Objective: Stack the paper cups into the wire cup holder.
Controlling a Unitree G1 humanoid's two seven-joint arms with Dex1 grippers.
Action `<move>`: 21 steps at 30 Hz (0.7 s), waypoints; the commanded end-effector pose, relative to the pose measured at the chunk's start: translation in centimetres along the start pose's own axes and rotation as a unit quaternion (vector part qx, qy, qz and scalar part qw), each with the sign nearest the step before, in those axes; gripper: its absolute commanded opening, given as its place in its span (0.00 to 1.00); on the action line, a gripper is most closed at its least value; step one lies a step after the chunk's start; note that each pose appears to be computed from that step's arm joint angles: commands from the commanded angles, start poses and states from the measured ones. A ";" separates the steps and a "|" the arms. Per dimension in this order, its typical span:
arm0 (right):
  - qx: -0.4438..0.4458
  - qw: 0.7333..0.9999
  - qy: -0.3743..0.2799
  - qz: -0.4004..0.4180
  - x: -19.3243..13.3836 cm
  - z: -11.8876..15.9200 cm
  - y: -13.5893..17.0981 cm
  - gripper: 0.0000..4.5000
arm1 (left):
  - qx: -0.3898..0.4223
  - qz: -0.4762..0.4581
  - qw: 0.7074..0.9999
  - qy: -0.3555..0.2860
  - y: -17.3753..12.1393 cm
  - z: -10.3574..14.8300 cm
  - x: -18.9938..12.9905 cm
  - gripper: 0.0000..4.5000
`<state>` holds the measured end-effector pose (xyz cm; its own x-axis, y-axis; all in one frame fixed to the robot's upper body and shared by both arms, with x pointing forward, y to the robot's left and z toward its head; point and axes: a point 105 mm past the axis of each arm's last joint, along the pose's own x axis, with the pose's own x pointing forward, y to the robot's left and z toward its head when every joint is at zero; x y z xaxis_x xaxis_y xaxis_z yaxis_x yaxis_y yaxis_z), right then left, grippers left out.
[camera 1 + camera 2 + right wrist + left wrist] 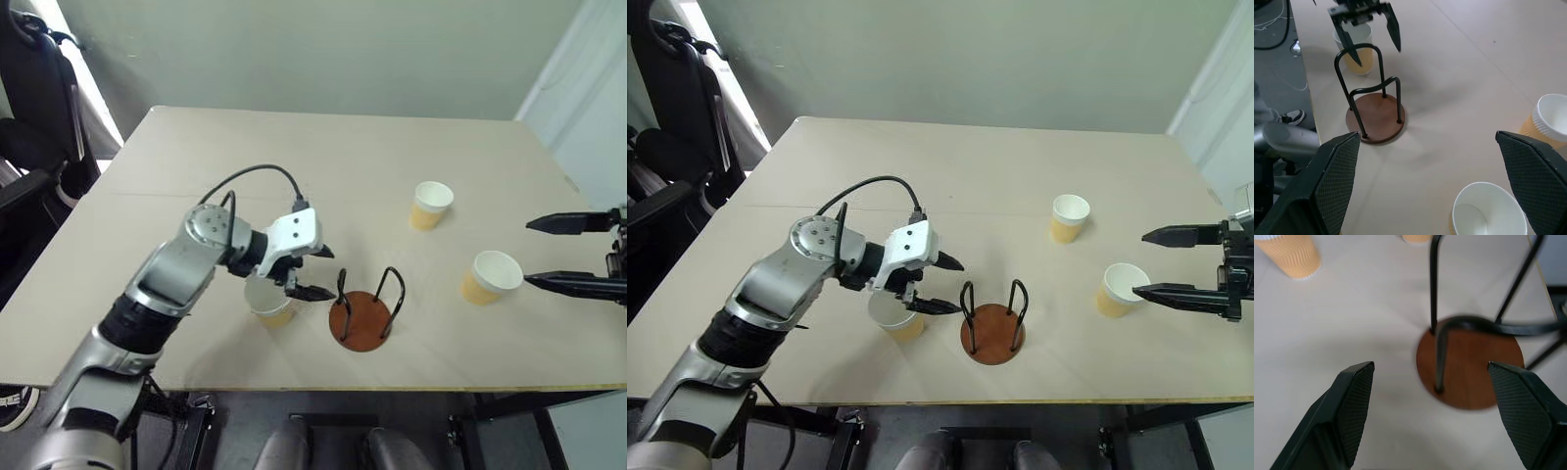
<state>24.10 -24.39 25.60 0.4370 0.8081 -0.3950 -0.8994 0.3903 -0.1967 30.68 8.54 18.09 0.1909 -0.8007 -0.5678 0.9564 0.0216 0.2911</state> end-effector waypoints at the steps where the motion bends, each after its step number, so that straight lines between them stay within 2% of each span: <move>1: -0.014 0.999 0.037 -0.018 0.0 -0.6 -0.8 1.00 | 0.059 0.011 0.998 -0.011 0.3 2.6 -1.9 0.88; 4: -0.019 0.997 0.068 -0.011 0.6 -2.0 -1.0 1.00 | 0.070 0.021 0.997 -0.020 0.7 3.7 -3.8 0.88; 8: -0.029 0.992 0.124 -0.013 2.2 -4.3 -1.8 1.00 | 0.075 0.036 0.995 -0.054 1.0 4.8 -8.5 0.88; 15: -0.037 0.986 0.161 -0.001 4.2 -6.3 -2.3 1.00 | 0.061 0.085 0.989 -0.102 -0.2 5.2 -15.9 0.88; 21: -0.029 0.983 0.183 0.009 5.1 -7.7 -2.4 1.00 | 0.039 0.105 0.989 -0.097 -1.7 4.4 -17.0 0.88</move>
<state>28.25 -24.72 16.80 0.3918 0.6064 -0.6919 -0.9121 0.3544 -0.2059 25.79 19.82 29.51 0.3256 -0.8792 -0.3478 0.8989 0.1738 0.4021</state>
